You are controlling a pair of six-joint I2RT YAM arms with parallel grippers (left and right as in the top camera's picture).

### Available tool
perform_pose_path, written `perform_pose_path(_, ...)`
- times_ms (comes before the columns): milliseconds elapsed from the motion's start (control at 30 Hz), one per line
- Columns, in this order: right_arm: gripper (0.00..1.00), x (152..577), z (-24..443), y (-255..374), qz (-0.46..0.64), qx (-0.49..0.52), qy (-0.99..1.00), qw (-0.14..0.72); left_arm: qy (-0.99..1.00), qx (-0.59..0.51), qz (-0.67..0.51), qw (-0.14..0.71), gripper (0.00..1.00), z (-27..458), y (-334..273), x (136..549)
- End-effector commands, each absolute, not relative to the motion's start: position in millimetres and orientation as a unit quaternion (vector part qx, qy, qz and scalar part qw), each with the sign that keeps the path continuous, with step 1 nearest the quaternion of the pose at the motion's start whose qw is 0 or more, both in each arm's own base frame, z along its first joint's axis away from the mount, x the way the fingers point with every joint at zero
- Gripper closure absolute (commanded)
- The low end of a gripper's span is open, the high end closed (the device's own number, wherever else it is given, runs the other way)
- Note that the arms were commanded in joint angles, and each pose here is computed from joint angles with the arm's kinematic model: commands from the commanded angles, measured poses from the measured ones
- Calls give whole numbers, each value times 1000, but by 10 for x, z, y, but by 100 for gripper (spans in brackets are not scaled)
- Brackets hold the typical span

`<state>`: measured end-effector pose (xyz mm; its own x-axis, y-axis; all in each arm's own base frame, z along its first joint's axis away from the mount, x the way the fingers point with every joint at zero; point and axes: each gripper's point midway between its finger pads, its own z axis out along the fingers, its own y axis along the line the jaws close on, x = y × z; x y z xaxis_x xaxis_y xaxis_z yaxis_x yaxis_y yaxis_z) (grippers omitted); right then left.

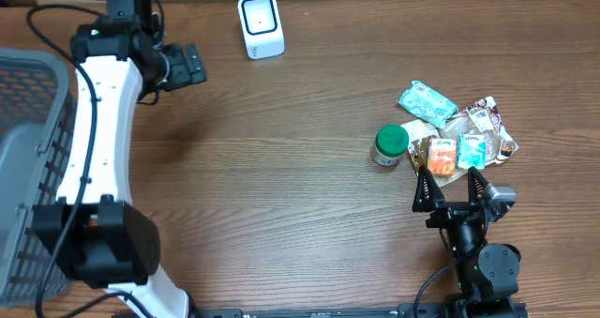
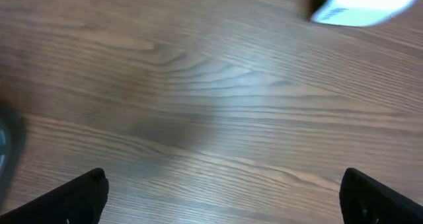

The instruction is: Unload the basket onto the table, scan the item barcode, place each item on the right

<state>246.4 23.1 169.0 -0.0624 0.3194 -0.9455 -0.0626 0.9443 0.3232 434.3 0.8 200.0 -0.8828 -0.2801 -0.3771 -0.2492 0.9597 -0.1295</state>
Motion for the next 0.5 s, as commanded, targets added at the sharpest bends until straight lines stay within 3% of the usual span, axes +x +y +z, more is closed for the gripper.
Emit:
perform_pose_path(0, 0, 2462, 1678, 235, 143, 89, 713, 681, 952, -88, -57, 286, 1, 2733, -298, 4155)
perform_pose_path(200, 0, 2462, 1678, 235, 143, 89, 713, 681, 927, -53, -30, 370, 0, 3147, -229, 3763)
perform_pose_path(333, 0, 2462, 1678, 235, 143, 89, 713, 681, 878, -57, -37, 474, 1, 3300, -123, 3629)
perform_pose_path(467, 0, 2462, 1677, 235, 143, 89, 713, 681, 814, 10, -33, 579, 1, 3369, -187, 3391)
